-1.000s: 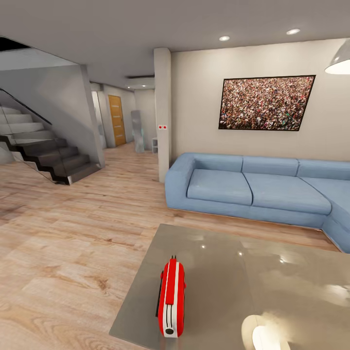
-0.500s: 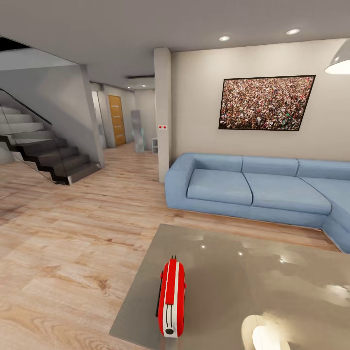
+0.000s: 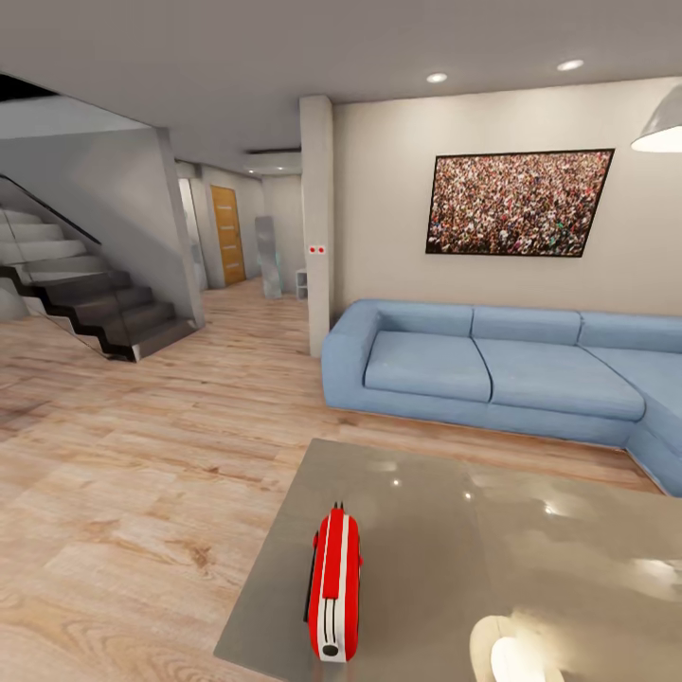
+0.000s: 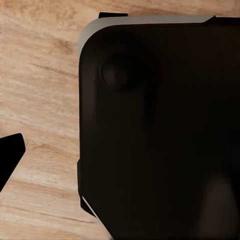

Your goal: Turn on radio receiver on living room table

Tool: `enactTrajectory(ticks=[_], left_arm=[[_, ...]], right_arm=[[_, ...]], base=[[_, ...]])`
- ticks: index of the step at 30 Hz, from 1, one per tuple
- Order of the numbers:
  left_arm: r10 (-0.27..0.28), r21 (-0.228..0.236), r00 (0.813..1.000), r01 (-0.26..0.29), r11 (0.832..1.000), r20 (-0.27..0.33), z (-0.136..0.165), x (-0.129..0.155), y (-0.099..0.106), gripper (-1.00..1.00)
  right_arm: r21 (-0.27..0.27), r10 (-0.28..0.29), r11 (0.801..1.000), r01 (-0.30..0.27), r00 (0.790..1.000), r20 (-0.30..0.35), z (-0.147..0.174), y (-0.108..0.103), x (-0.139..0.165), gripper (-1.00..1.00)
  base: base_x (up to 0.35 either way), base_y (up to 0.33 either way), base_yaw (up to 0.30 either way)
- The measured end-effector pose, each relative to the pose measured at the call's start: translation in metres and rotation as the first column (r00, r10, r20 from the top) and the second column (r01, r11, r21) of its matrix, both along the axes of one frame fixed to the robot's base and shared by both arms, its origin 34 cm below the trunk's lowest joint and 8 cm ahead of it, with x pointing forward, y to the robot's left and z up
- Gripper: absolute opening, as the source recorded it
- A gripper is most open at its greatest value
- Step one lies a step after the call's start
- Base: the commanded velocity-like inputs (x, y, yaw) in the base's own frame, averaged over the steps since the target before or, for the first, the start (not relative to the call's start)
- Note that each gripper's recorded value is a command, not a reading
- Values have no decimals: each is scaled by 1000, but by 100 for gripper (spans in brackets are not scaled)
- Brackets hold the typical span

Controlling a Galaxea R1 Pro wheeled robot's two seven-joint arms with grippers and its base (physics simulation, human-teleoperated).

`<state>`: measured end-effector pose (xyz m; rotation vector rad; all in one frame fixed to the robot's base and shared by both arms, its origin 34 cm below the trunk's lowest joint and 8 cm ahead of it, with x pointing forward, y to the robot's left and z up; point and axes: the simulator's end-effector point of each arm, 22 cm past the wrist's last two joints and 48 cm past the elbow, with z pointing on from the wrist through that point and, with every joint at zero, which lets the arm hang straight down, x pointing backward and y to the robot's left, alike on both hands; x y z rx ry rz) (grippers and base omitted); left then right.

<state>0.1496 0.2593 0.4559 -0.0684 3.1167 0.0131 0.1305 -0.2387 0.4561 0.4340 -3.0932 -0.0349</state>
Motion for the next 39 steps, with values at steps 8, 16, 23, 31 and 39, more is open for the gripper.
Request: enactTrajectory(ticks=[8,16,23,31,39], left_arm=[[1,0,1000,-1,1000,0,13,0,0,100],[17,1,1000,-17,1000,-1,25,0,1,100],[26,1,1000,-26,1000,-1,36,-1,1,100],[27,2,1000,-27,1000,-11,48,-5,1,100],[27,2,999,-27,1000,-24,59,-11,1,100]], right_arm=[[1,-3,1000,3,1000,-2,13,1,0,100],[1,-3,1000,3,1000,-2,25,1,-1,100],[1,-3,1000,3,1000,-3,36,1,-1,100],[0,-1,1000,1,1000,-12,48,0,-5,100],[0,0,1000,0,1000,-25,59,0,-11,100]], base=[[0,0,0],[0,0,0],[0,0,0],[0,0,0],[0,0,0]])
